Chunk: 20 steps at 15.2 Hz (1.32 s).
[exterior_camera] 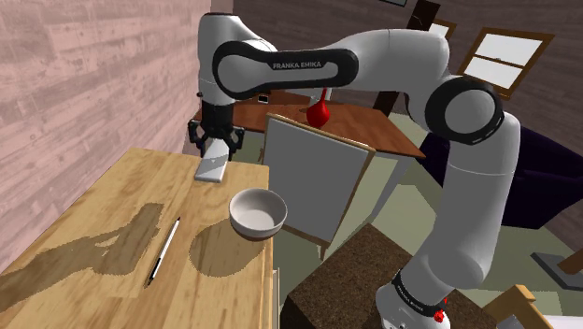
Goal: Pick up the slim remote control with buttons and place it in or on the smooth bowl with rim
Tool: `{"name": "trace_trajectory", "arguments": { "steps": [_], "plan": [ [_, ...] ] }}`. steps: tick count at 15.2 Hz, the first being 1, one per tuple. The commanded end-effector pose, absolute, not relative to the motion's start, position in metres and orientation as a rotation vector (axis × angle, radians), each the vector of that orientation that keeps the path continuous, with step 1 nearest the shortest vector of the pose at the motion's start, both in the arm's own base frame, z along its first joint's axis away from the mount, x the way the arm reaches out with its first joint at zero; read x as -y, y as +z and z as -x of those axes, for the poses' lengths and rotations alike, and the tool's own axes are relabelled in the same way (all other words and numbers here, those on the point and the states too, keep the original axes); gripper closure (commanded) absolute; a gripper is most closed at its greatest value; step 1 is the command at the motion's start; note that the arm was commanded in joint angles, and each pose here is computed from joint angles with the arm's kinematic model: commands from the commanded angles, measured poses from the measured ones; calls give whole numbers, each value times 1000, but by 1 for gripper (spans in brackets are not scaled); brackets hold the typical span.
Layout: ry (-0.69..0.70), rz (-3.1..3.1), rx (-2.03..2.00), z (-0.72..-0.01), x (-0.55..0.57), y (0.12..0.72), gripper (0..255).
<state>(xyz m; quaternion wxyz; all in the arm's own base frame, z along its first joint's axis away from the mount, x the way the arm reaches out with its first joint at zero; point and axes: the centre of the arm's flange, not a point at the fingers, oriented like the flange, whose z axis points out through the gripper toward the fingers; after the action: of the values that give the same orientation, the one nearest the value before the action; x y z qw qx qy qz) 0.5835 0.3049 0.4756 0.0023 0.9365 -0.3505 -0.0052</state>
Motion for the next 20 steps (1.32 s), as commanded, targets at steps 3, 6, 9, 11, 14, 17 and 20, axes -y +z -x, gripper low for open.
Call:
{"name": "trace_trajectory", "arguments": {
  "steps": [3,6,9,11,14,17,20],
  "plan": [
    [-16,-2938,1100,-535,-294,479,255],
    [-16,-2938,1100,-496,-286,479,255],
    [-16,-2938,1100,-457,-277,480,255],
    [-16,-2938,1100,-431,-272,480,255],
    [-16,-2938,1100,-418,-269,470,255],
    [-16,-2938,1100,-418,-269,454,255],
    [-16,-2938,1100,-418,-269,438,255]
  ]
}}
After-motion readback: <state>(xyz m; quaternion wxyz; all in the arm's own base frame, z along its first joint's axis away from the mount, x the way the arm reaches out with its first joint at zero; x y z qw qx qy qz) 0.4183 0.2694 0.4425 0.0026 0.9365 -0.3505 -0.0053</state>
